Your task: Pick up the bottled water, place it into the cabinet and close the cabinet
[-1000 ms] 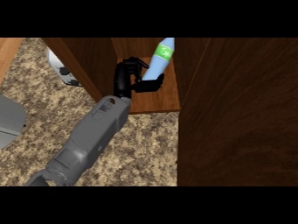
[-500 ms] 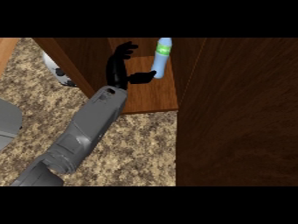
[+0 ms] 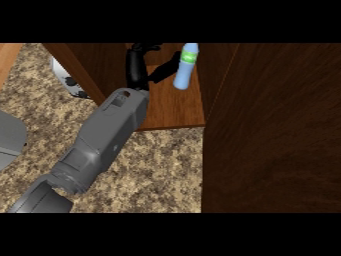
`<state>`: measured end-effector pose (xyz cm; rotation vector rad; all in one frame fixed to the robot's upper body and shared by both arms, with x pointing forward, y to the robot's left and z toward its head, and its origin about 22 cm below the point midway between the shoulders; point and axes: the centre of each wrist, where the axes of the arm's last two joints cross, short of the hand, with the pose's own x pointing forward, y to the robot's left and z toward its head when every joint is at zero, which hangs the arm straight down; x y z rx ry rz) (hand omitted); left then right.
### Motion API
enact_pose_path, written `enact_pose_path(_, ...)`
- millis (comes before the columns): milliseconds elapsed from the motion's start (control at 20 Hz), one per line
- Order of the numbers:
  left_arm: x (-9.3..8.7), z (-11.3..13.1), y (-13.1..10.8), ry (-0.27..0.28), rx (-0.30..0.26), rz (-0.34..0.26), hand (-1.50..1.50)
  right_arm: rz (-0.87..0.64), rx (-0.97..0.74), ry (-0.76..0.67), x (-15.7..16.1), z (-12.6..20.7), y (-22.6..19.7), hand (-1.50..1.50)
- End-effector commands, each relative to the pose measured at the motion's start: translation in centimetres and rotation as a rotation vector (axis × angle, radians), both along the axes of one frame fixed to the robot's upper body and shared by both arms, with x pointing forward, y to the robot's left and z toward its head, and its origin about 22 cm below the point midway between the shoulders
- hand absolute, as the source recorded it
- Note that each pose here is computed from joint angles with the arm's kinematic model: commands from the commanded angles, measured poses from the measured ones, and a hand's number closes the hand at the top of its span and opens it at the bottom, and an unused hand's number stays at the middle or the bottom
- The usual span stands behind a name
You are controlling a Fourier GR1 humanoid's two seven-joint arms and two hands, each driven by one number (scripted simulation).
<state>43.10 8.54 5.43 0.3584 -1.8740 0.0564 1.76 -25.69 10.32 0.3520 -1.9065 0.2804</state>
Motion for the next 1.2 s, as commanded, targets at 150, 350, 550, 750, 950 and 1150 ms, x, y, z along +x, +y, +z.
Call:
enact_pose_path(150, -0.4, -0.4, -0.2, -0.078, -0.191, -0.206, 1.5, 0.002, 0.05, -0.02, 0.1, 0.9, 0.3, -1.5)
enact_pose_path(350, -0.7, 0.3, -1.0, -0.085, -0.199, -0.245, 1.5, 0.005, 0.027, -0.026, -0.1, 3.3, 1.0, -1.5)
enact_pose_path(550, -2.3, -1.1, -1.5, -0.056, -0.243, -0.304, 1.5, 0.02, 0.007, -0.046, 0.2, 3.8, 1.1, -1.5)
enact_pose_path(750, -4.5, -2.1, -2.2, -0.005, -0.38, -0.475, 1.5, 0.019, 0.011, -0.021, -0.1, 3.4, 1.7, -1.5)
enact_pose_path(950, -8.6, -4.2, -3.5, 0.048, -0.458, -0.586, -1.5, -0.001, 0.002, -0.024, 0.3, 2.8, 1.8, -1.5)
enact_pose_path(1150, -13.1, -5.8, -4.0, 0.078, -0.538, -0.703, -1.5, -0.046, 0.018, -0.026, 0.0, 3.4, 1.8, -1.5)
